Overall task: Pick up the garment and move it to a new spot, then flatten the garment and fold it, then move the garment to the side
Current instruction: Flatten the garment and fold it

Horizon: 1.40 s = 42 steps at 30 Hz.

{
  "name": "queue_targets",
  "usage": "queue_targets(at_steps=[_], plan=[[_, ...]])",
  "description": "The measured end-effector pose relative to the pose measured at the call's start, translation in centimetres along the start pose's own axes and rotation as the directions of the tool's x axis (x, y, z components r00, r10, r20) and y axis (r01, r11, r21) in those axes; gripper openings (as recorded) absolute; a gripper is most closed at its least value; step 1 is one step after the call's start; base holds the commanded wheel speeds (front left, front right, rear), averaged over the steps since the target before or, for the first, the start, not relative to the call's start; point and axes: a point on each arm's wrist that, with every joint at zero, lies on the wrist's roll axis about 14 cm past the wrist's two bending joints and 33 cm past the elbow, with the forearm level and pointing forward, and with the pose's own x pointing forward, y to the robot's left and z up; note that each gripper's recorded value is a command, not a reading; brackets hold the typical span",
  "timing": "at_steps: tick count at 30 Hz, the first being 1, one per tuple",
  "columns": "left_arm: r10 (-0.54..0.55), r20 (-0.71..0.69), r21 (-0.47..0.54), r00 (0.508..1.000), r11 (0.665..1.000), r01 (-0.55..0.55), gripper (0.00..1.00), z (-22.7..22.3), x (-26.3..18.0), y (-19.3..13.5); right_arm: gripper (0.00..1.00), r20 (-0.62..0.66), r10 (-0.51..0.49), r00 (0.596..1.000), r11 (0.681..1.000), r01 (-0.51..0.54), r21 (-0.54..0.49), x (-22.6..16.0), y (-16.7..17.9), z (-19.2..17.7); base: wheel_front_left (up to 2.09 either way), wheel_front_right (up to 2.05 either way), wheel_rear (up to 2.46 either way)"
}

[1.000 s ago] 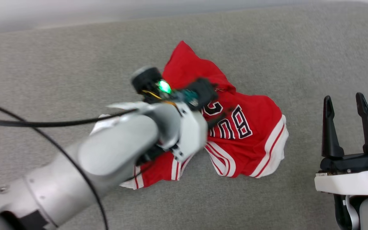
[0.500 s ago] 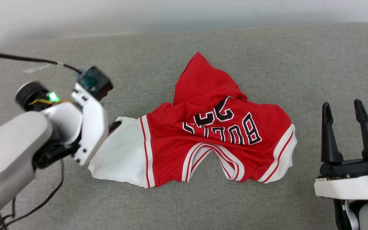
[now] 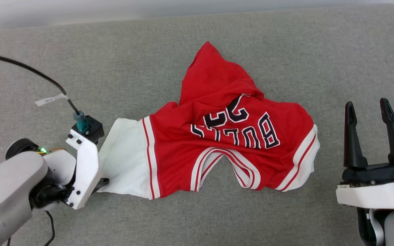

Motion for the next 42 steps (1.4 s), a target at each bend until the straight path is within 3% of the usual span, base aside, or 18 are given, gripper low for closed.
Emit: queue_targets(at_steps=[3, 4, 5, 10, 13, 18, 21, 22, 23, 26, 30, 33, 35, 39, 42], plan=[[-0.005, -0.016, -0.017, 1.000, 1.000, 0.005, 1.00, -0.2, 0.9, 0.2, 1.00, -0.010, -0.008, 1.000, 1.000, 0.008, -0.005, -0.1, -0.3, -0.3, 0.00, 0.00, 0.00], [-0.005, 0.001, -0.016, 1.000, 1.000, 0.005, 0.36, -0.1, 1.3, 0.4, 1.00, -0.012, -0.013, 1.000, 1.000, 0.013, -0.007, -0.1, -0.5, -0.4, 0.00, 0.00, 0.00], [-0.003, 0.010, -0.018, 1.000, 1.000, 0.003, 0.00, 0.0, 1.3, 0.5, 1.00, -0.011, -0.015, 1.000, 1.000, 0.015, -0.008, -0.1, -0.6, -0.4, 0.00, 0.00, 0.00], [0.043, 0.100, -0.040, 0.994, 0.998, -0.039, 0.00, 1.1, 0.0, 1.7, 1.00, 0.002, -0.019, 1.000, 1.000, 0.019, -0.015, -0.2, -0.7, 0.2, 0.00, 0.00, 0.00], [0.125, 0.138, -0.082, 0.983, 0.990, -0.114, 0.00, 1.1, -1.8, 4.3, 1.00, 0.009, -0.016, 1.000, 1.000, 0.016, -0.013, -0.3, -0.6, 0.5, 0.00, 0.00, 0.00], [0.232, 0.138, -0.145, 0.963, 0.966, -0.213, 0.00, -0.5, -3.4, 7.6, 1.00, 0.011, -0.012, 1.000, 1.000, 0.013, -0.013, -0.5, -0.4, 0.7, 0.00, 0.00, 0.00], [0.242, 0.131, -0.171, 0.961, 0.961, -0.218, 0.00, -1.7, -2.8, 7.7, 1.00, 0.006, -0.013, 1.000, 1.000, 0.013, -0.018, -0.5, -0.5, 0.5, 0.00, 0.00, 0.00], [0.240, 0.143, -0.183, 0.960, 0.960, -0.212, 0.45, -1.7, -2.6, 7.5, 1.00, 0.004, -0.012, 1.000, 1.000, 0.012, -0.020, -0.5, -0.5, 0.5, 0.00, 0.00, 0.00], [0.245, 0.171, -0.185, 0.954, 0.959, -0.213, 1.00, -1.3, -2.5, 7.5, 1.00, 0.004, -0.012, 1.000, 1.000, 0.012, -0.022, -0.5, -0.5, 0.5, 0.00, 0.00, 0.00], [0.277, 0.293, -0.160, 0.915, 0.958, -0.238, 1.00, 0.6, -3.2, 7.6, 1.00, 0.015, -0.007, 1.000, 0.999, 0.008, -0.044, -0.7, -0.4, 1.0, 0.00, 0.00, 0.00], [0.338, 0.482, -0.147, 0.808, 0.941, -0.306, 1.00, 3.2, -5.5, 7.7, 1.00, 0.065, 0.012, 0.998, 0.996, -0.006, -0.089, -0.5, -0.4, 3.0, 0.00, 0.00, 0.00], [0.364, 0.628, -0.166, 0.688, 0.926, -0.338, 1.00, 5.2, -7.8, 6.8, 1.00, 0.123, 0.047, 0.991, 0.988, -0.028, -0.153, -0.1, -0.8, 5.3, 0.00, 0.00, 0.00], [0.381, 0.717, -0.194, 0.583, 0.913, -0.358, 1.00, 6.3, -9.5, 6.0, 1.00, 0.169, 0.081, 0.982, 0.980, -0.047, -0.195, 0.4, -0.7, 7.1, 0.00, 0.00, 0.00], [0.433, 0.786, -0.276, 0.441, 0.884, -0.377, 1.00, 6.6, -11.8, 4.6, 1.00, 0.196, 0.169, 0.966, 0.955, -0.112, -0.273, 1.0, -0.1, 9.0, 0.00, 0.00, 0.00], [0.469, 0.809, -0.324, 0.354, 0.858, -0.397, 1.00, 6.7, -13.5, 3.7, 1.00, 0.109, 0.234, 0.966, 0.931, -0.191, -0.312, 1.6, 0.7, 8.1, 0.00, 0.00, 0.00]])
